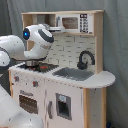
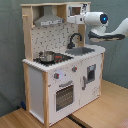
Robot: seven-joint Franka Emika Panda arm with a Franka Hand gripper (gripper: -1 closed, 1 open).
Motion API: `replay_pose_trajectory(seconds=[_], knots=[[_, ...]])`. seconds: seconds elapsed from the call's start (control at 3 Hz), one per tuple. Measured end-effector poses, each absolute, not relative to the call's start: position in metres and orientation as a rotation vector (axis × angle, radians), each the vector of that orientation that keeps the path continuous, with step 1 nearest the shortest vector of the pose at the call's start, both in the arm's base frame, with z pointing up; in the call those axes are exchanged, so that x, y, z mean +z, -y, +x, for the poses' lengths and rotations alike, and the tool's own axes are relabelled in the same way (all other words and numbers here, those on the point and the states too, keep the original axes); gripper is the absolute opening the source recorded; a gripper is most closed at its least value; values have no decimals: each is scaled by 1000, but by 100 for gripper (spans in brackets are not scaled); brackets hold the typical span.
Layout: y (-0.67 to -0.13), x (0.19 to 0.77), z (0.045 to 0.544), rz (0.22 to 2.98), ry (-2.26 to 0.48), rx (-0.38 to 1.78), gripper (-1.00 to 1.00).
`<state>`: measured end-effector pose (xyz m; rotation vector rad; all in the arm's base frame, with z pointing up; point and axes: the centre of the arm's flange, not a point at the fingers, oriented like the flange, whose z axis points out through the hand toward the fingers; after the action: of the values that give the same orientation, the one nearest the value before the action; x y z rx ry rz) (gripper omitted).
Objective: Play with the kitchen
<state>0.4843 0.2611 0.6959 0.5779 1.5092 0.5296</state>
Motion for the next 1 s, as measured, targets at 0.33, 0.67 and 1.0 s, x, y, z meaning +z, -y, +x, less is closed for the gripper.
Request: replay_pose_trajectory(seconds=[0.33,0.67,1.0], knots=[[-261,701,490,653,-1480,581,100],[-260,704,500,655,-1463,577,100],[-260,704,500,655,-1464,577,-100]])
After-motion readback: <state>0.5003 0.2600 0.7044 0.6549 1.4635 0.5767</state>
